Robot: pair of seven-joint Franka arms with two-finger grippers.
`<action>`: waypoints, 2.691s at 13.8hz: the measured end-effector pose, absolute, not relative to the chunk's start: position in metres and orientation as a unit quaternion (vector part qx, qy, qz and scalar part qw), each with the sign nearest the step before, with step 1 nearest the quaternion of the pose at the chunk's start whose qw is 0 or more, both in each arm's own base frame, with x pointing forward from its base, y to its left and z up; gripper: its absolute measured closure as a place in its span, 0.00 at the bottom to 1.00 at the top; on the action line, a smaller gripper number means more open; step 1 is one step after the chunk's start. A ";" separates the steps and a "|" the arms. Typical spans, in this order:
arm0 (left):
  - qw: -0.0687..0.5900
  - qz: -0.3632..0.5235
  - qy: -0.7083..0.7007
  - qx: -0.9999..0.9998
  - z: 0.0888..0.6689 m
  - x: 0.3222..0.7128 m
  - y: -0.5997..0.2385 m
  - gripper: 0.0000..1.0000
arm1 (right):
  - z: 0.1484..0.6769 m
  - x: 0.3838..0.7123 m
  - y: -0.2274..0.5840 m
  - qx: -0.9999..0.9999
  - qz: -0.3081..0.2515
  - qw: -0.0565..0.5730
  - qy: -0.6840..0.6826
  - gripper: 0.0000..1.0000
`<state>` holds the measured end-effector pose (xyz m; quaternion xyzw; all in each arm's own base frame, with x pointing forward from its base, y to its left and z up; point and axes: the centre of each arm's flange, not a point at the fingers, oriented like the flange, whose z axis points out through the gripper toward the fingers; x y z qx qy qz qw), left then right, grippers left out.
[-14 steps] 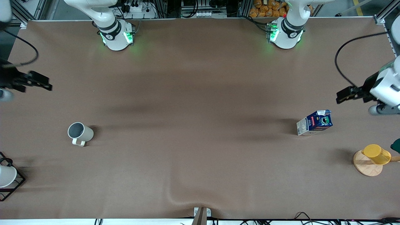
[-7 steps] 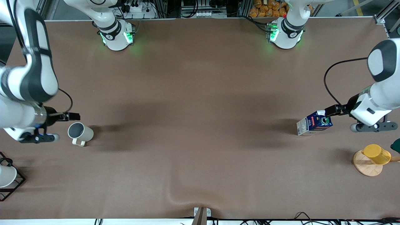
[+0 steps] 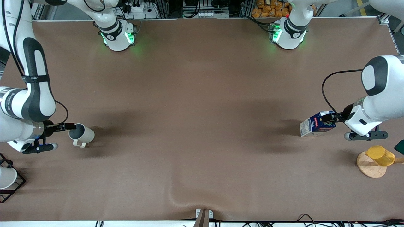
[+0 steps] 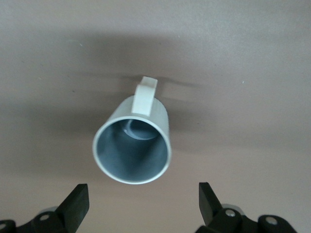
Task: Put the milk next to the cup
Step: 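Grasp the white mug with the right gripper while the left gripper grasps the carton, then carry the white mug with the right gripper toward the table middle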
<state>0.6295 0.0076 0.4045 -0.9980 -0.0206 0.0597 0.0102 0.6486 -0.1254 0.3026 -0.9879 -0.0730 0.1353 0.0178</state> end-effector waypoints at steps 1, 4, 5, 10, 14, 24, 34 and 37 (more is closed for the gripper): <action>0.010 0.064 -0.022 -0.998 0.397 0.631 0.010 0.00 | 0.294 0.647 -0.131 -0.987 0.140 0.021 -0.076 0.00; 0.010 0.074 -0.025 -0.997 0.379 0.633 0.014 0.00 | 0.268 0.649 -0.139 -0.987 0.140 0.020 -0.080 0.00; 0.010 0.076 -0.025 -0.997 0.376 0.634 0.014 0.00 | 0.260 0.650 -0.139 -0.987 0.139 0.019 -0.081 0.00; 0.010 0.085 -0.025 -0.996 0.366 0.630 0.014 0.00 | 0.233 0.653 -0.140 -0.987 0.136 0.017 -0.084 0.00; 0.010 0.091 -0.025 -0.995 0.361 0.628 0.014 0.00 | 0.215 0.651 -0.139 -0.986 0.145 0.019 -0.085 0.09; 0.010 0.106 -0.025 -0.994 0.344 0.627 0.014 0.02 | 0.215 0.652 -0.139 -0.987 0.141 0.026 -0.079 0.95; 0.010 0.109 -0.025 -0.994 0.340 0.627 0.014 0.23 | 0.275 0.704 0.023 -0.980 0.069 0.029 -0.185 0.95; 0.010 0.109 -0.025 -0.994 0.340 0.627 0.014 0.28 | 0.275 0.696 0.113 -0.982 0.068 0.082 -0.154 0.95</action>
